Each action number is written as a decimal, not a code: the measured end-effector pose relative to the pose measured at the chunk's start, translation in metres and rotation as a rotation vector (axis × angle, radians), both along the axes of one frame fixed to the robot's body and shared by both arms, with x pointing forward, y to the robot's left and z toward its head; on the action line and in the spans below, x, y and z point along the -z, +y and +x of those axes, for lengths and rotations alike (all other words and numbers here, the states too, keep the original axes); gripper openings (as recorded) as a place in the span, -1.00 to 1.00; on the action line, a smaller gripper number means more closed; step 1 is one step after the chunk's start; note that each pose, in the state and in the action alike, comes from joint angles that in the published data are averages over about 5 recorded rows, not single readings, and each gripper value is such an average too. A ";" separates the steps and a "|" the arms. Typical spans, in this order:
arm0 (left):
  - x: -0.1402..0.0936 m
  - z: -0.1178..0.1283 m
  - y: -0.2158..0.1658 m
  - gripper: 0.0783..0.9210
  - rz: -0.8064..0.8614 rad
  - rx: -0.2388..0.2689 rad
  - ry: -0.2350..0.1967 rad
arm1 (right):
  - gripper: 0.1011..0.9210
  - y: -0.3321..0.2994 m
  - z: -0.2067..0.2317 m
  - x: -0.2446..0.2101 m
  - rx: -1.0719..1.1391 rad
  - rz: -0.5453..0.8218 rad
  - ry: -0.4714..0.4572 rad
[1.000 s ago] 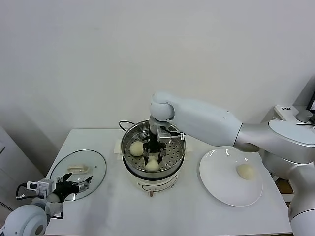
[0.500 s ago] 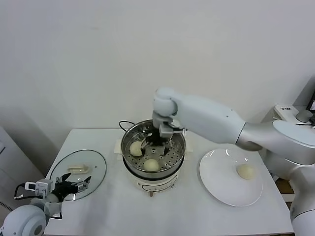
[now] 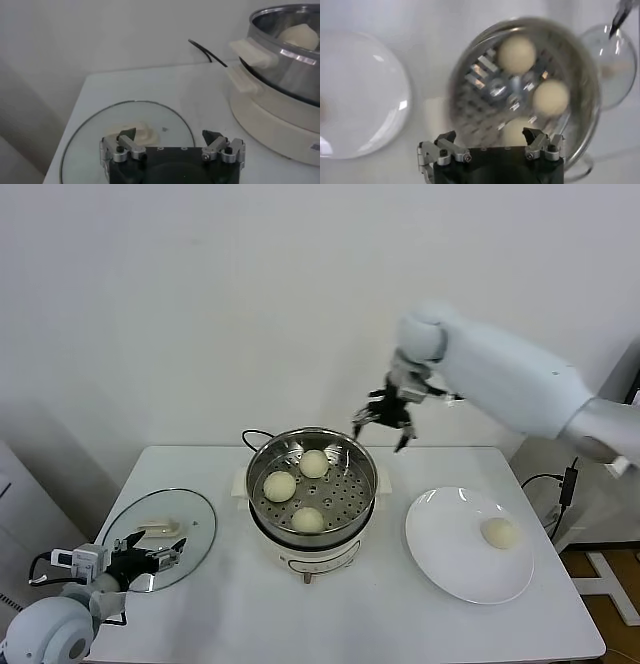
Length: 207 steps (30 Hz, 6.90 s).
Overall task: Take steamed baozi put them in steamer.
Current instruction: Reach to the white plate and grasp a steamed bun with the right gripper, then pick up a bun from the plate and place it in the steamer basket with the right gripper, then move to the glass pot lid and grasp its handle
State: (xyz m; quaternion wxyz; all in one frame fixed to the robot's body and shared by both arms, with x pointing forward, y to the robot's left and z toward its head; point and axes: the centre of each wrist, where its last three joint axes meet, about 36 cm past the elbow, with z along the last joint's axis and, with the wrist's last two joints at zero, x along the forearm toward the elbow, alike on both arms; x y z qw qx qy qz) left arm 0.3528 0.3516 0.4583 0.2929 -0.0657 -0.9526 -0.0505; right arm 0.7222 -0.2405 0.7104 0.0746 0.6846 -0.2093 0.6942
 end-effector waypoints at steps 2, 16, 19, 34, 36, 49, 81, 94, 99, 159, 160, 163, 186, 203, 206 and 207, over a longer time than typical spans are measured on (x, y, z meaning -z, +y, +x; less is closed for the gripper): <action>0.000 0.000 0.000 0.77 0.000 0.000 -0.001 | 0.76 -0.028 0.000 0.003 0.118 -0.009 0.017; -0.003 -0.001 -0.001 0.77 0.002 0.001 -0.005 | 0.76 -0.188 -0.027 0.058 0.663 -0.031 0.095; -0.003 -0.001 -0.002 0.77 0.001 0.002 -0.004 | 0.76 -0.206 -0.033 0.078 0.721 -0.034 0.105; -0.003 -0.001 -0.003 0.77 0.000 0.002 -0.003 | 0.76 -0.250 -0.060 0.162 0.883 -0.031 0.120; -0.003 -0.001 -0.003 0.77 0.000 0.002 -0.002 | 0.76 -0.252 -0.062 0.171 0.892 -0.032 0.121; -0.001 -0.002 -0.006 0.77 -0.005 0.004 0.002 | 0.76 -0.259 -0.076 0.219 0.936 -0.042 0.123; -0.004 -0.005 -0.008 0.77 -0.002 -0.001 -0.001 | -0.19 -0.252 -0.077 0.200 1.000 -0.014 0.133; -0.004 -0.006 -0.010 0.77 0.005 -0.011 -0.002 | -0.19 -0.185 -0.051 0.082 1.027 0.098 0.166; -0.004 -0.005 -0.011 0.77 0.007 -0.011 -0.004 | -0.19 -0.141 -0.039 0.041 1.034 0.132 0.175; 0.001 -0.010 -0.003 0.77 0.003 -0.032 -0.004 | 0.19 0.106 -0.050 0.107 1.150 0.122 0.171; 0.001 -0.010 -0.003 0.77 0.002 -0.032 -0.004 | 0.27 0.107 -0.050 0.106 1.150 0.125 0.172; 0.001 -0.010 -0.004 0.77 -0.001 -0.034 -0.004 | 0.48 0.106 -0.050 0.102 1.148 0.137 0.183; -0.006 -0.011 -0.005 0.77 0.003 -0.052 -0.025 | 0.76 -0.039 -0.068 0.057 1.331 0.731 0.382; -0.010 -0.010 -0.001 0.77 -0.028 -0.050 -0.058 | 0.76 -0.136 -0.136 0.172 1.435 1.572 0.335; -0.010 -0.009 -0.001 0.77 -0.028 -0.044 -0.064 | 0.76 -0.137 -0.149 0.195 1.449 1.687 0.302; -0.011 -0.009 0.000 0.77 -0.027 -0.043 -0.066 | 0.76 -0.138 -0.154 0.203 1.457 1.723 0.290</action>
